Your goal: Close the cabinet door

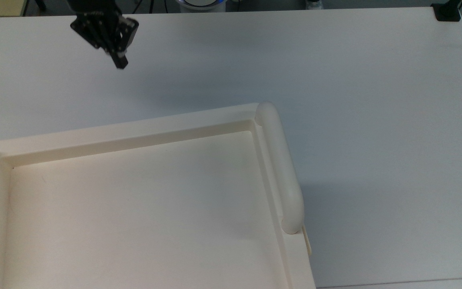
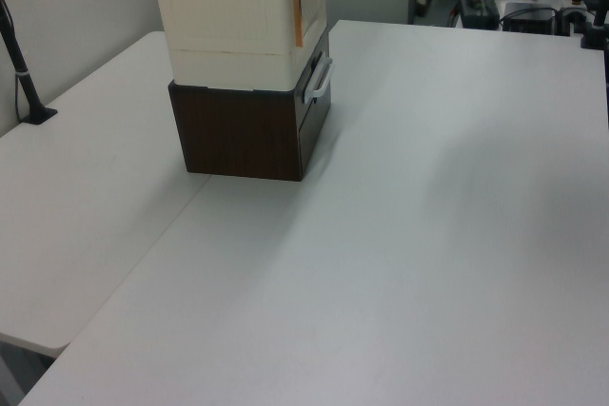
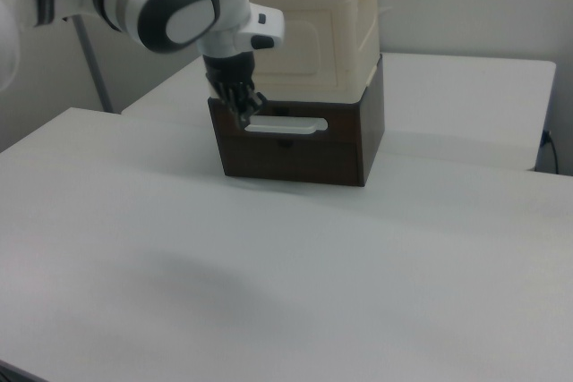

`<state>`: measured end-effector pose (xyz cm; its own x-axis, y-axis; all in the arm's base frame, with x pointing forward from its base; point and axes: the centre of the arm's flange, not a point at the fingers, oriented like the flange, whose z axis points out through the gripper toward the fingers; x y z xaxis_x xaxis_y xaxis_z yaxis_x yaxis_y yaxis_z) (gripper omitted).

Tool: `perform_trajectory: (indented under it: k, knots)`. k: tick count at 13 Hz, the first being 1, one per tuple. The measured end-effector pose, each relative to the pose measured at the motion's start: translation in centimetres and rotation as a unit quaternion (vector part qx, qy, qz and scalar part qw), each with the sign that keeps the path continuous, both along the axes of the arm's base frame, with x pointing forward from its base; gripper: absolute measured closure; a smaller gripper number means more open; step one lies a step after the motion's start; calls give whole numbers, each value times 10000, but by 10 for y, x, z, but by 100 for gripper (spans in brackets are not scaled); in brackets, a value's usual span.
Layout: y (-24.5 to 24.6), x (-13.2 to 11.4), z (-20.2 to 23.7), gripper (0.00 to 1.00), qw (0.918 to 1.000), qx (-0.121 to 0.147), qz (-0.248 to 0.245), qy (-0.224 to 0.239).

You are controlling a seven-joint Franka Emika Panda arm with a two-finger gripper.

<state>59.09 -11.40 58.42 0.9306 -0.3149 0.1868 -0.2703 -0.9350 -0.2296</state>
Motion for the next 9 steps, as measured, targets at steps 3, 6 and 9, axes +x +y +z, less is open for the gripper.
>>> perform_trajectory:
  k: [3,6,9]
  knots:
    - [4,-30,26,92,9985,-174,240,453]
    - [23,-51,48,76,9949,-534,544,660]
    - [71,-55,52,45,9887,-802,924,864]
